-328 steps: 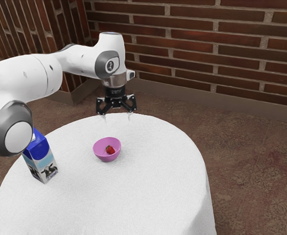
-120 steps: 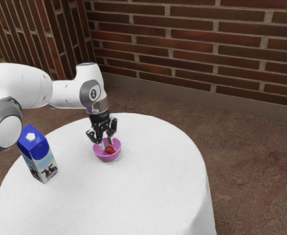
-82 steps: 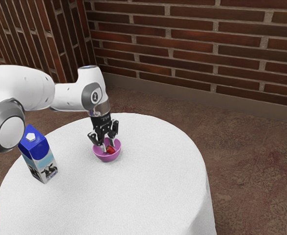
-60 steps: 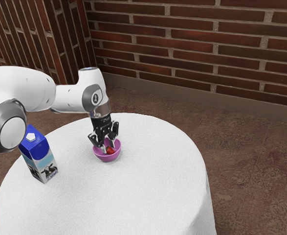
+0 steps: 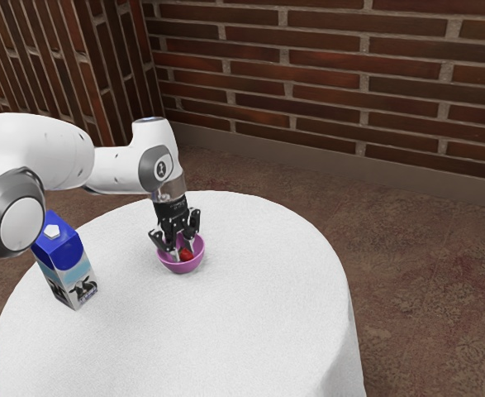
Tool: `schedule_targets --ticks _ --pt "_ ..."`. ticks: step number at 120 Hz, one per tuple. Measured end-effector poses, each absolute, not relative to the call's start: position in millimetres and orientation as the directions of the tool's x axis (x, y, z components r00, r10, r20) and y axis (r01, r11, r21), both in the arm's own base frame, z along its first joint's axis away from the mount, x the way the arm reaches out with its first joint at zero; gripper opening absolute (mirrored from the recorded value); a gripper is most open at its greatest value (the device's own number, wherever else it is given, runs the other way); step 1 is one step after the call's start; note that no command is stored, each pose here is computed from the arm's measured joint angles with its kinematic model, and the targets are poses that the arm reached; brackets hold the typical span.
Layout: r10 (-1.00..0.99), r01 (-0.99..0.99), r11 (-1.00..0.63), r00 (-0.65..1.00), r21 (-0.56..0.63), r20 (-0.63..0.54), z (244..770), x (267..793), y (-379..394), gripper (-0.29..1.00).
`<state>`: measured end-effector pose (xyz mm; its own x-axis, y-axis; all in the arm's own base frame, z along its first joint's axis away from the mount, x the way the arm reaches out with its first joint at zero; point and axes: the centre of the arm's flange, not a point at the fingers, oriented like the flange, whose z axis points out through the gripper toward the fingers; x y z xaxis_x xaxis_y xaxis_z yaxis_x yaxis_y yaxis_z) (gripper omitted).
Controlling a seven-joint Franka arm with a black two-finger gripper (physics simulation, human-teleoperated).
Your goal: Take strawberry from the bowl
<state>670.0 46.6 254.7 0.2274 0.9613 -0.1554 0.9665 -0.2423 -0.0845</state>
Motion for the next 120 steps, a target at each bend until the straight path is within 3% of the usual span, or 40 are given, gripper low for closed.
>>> schedule_targets --ticks 32,54,72,92,110,120 --pt "0.962 0.967 -0.241 0.226 -0.083 -0.155 261 670 48 0.12" --pt "0.961 0.969 -0.243 0.235 -0.045 -0.146 297 671 47 0.11" --pt "0.911 0.919 -0.394 0.391 -0.003 -0.129 330 674 -59 0.08" --pt "0.877 0.881 -0.47 0.459 -0.052 -0.142 285 667 -124 0.05" --pt "0.871 0.877 -0.478 0.467 -0.046 -0.15 276 666 -136 0.33" --pt "0.865 0.872 -0.489 0.482 -0.017 -0.143 296 666 -138 0.45"
